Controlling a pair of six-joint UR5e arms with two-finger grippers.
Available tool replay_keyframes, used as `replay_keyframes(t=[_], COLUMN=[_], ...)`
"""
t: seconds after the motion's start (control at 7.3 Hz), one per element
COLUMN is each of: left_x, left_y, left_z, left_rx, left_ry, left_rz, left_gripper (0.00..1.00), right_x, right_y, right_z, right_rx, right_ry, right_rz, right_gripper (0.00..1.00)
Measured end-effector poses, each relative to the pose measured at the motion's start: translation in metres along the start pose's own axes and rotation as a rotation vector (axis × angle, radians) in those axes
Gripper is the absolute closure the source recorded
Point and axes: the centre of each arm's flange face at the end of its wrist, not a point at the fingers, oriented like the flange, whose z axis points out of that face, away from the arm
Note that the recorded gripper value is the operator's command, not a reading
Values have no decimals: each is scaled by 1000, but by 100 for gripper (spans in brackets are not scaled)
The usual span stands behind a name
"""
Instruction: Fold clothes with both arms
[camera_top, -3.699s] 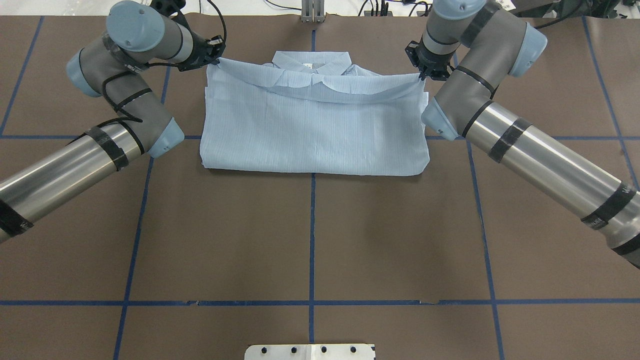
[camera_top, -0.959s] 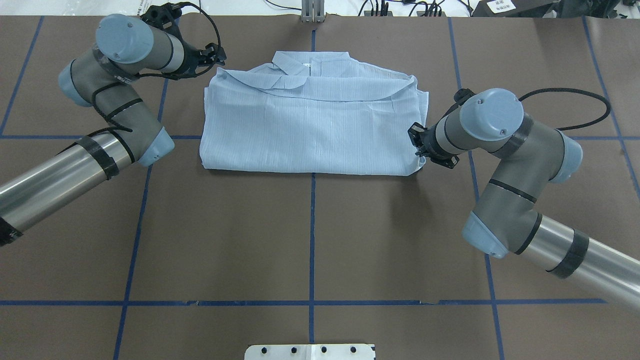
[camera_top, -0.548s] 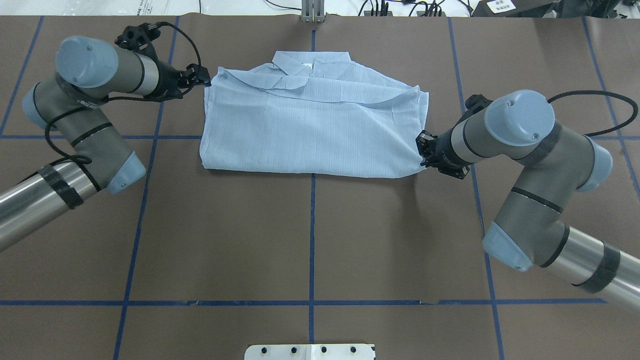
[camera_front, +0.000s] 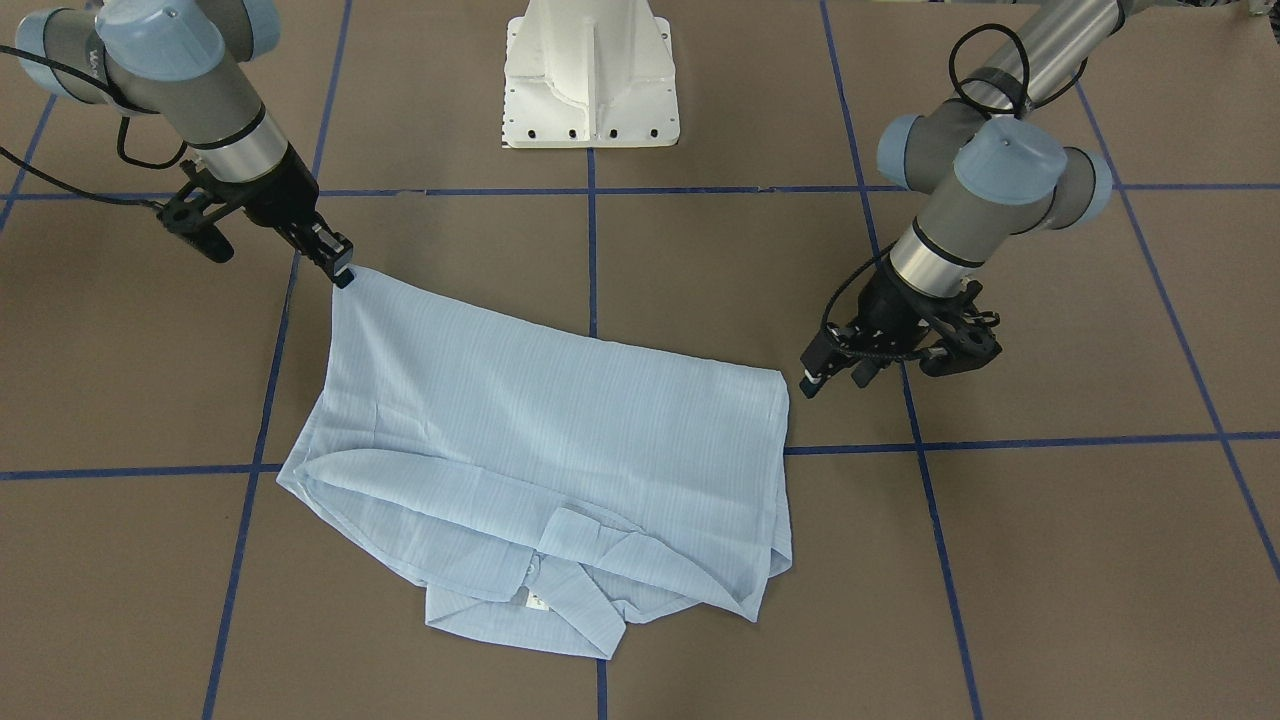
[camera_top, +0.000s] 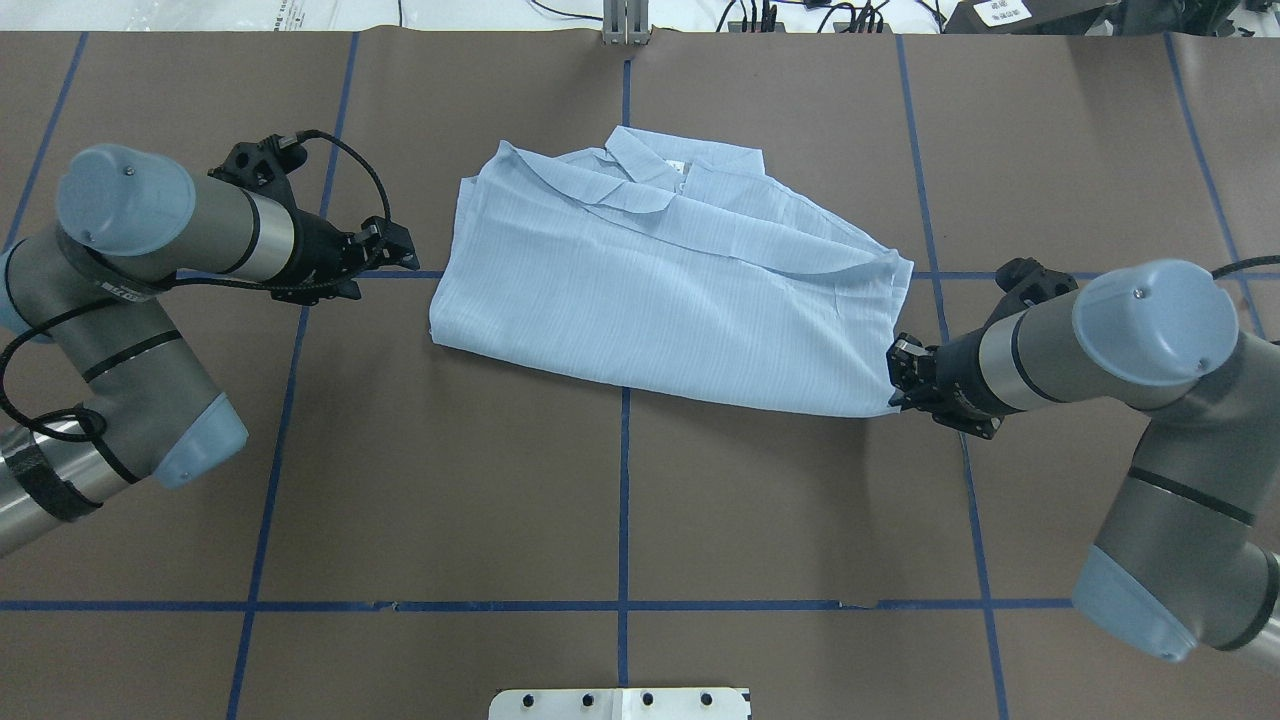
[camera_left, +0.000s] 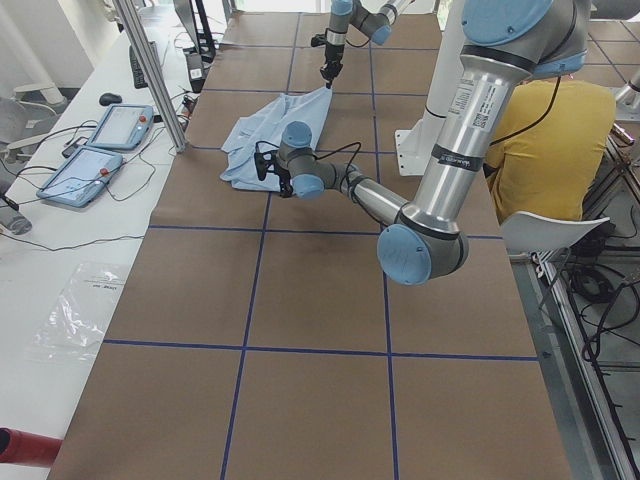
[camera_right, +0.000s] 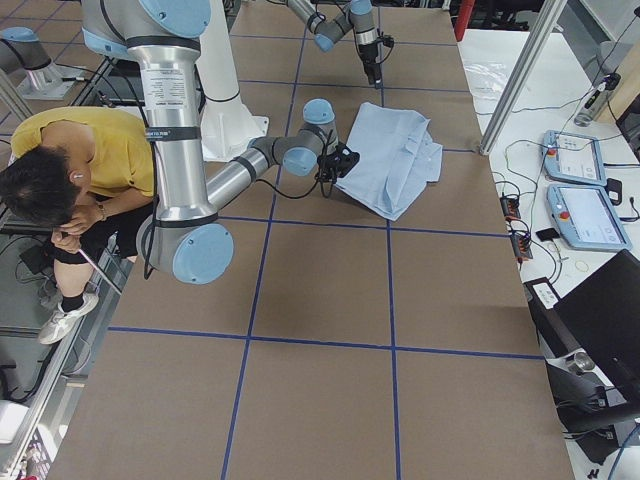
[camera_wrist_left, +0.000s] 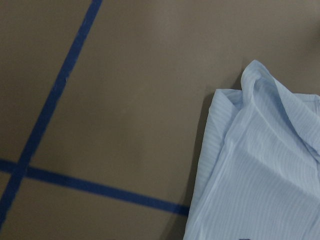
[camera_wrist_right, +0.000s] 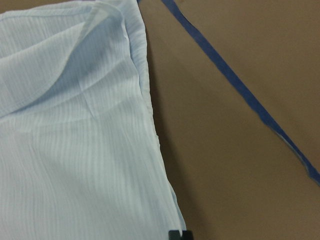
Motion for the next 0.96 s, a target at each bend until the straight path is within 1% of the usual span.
replay_keyframes(t=[0.14,0.27,0.41,0.55,0.68,0.82,0.96], left_x=[9,16,23,30,39,52,63], left_y=[22,43,60,73,79,80,78], left_z=[1,6,10,17,26,39,51], left_rx=[-34,-65,-91,-109,-119,-122,-121], left_ry=[6,10,15,15,14,11,5], left_rz=[-34,-69,-92,-99,-100,-101,-102], left_gripper=[14,14,15,15,16,19,24], right_x=[15,29,41,50,58,63,67], right_y=[23,48,71,96,116,132,142], right_z=[-1,-3,-6,-6,-2,1,2], right_rx=[-76,-186,-284,-347,-387,-411,-427], right_ry=[35,88,137,177,209,231,243], right_rz=[13,26,30,28,21,10,0], right_gripper=[100,100,100,100,100,100,75])
